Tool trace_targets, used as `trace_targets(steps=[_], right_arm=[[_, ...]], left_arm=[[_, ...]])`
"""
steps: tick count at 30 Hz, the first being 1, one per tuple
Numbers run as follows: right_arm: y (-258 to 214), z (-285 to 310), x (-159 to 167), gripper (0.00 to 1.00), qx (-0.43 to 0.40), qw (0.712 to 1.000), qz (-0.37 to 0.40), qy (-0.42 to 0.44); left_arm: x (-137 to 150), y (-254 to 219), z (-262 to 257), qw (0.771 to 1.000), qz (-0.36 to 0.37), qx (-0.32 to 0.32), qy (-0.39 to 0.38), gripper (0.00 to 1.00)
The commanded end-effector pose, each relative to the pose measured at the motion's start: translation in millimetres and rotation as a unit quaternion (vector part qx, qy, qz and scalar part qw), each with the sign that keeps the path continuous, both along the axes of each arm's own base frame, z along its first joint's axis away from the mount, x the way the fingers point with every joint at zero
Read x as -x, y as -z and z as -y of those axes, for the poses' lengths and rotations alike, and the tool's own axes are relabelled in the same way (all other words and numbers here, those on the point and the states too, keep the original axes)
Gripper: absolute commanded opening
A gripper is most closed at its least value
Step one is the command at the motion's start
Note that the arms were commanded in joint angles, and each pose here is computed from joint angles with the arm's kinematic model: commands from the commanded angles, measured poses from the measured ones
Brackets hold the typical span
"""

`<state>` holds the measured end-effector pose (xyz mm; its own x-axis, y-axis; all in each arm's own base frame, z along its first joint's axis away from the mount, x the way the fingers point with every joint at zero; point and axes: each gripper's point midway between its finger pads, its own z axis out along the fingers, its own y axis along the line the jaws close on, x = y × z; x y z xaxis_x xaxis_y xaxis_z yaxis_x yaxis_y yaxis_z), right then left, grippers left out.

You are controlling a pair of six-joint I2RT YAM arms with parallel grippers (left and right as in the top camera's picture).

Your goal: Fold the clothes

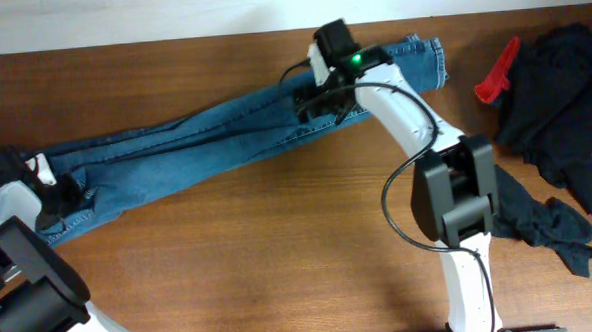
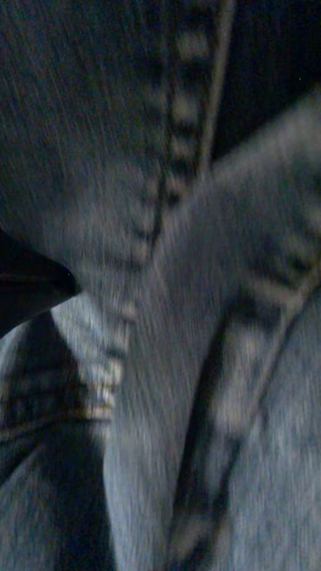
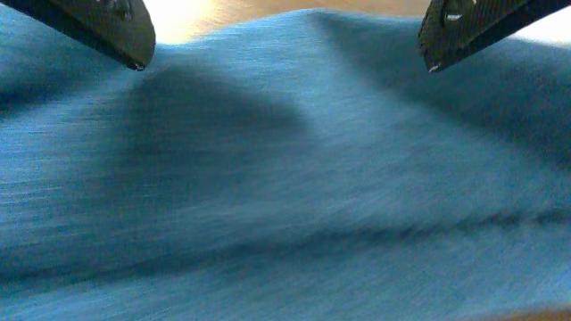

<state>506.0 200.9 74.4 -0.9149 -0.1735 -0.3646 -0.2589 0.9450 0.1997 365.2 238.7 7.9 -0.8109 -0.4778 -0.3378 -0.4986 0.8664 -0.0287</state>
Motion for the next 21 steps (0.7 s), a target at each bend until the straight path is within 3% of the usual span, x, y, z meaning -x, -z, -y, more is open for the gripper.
trace_targets(steps=[1,5,14,19,21], right_arm=[[-35,69,-35,0.99,0.012,0.993,0.039,0.114],[-35,122,-53,0.99,-0.020,0.981,0.038,0.191],[-4,167,-88,0.99,-0.105,0.977,0.062,0.178],[30,179,-87,0.99,-0.095,0.976,0.036,0.191],[44,196,-80,0.99,-0.051,0.974,0.023,0.218]], left_arm=[[34,12,-24,0.998,-0.039,-0.013,-0.052,0.01],[37,12,-27,0.998,-0.041,-0.012,-0.056,0.00],[38,13,-24,0.998,-0.043,-0.010,-0.054,0.00],[40,14,-22,0.997,-0.049,-0.005,-0.054,0.00],[40,14,-22,0.997,-0.049,-0.005,-0.054,0.01]])
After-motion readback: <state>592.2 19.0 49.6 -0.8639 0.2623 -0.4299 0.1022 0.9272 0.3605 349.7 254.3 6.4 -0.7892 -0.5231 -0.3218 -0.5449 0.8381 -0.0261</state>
